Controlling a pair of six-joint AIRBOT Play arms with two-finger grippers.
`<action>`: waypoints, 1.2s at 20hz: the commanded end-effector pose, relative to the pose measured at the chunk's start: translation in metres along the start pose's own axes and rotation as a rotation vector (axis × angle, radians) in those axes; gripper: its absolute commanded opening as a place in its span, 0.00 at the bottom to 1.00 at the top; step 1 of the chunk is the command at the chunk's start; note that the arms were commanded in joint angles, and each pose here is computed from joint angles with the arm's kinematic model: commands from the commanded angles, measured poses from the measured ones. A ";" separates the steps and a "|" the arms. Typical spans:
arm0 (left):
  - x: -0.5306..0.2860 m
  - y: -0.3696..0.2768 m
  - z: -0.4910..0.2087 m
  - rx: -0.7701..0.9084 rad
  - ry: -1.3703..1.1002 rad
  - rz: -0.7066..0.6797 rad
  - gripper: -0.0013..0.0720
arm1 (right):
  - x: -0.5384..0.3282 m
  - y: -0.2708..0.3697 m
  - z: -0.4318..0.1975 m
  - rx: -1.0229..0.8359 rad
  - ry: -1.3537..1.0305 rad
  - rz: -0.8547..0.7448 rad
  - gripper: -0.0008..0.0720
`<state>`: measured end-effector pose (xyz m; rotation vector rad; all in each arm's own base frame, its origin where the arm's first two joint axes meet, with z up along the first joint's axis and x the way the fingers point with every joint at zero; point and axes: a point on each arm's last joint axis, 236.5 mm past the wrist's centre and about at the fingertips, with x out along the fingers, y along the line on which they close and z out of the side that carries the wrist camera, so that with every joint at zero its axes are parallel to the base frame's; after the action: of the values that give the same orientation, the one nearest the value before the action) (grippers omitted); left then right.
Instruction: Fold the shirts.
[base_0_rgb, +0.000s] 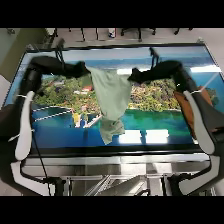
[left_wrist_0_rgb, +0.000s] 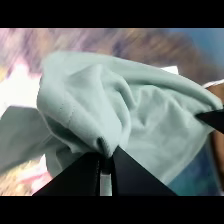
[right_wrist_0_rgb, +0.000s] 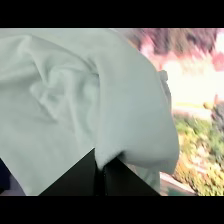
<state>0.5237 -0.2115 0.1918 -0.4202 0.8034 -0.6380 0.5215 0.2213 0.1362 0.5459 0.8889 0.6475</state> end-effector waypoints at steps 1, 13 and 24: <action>-0.156 -0.143 0.068 0.261 -0.330 -0.102 0.04 | -0.140 0.144 0.055 -0.340 -0.258 0.103 0.03; -0.493 -0.321 -0.010 0.523 -1.126 -0.243 0.04 | -0.420 0.348 -0.046 -0.884 -0.764 0.123 0.03; -0.115 -0.073 -0.013 0.086 -0.201 -0.006 0.04 | -0.118 0.130 0.005 -0.429 -0.138 0.042 0.03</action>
<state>0.3813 -0.1801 0.3976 -0.3794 0.3065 -0.6563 0.3814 0.2025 0.3859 0.1564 0.3635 0.7933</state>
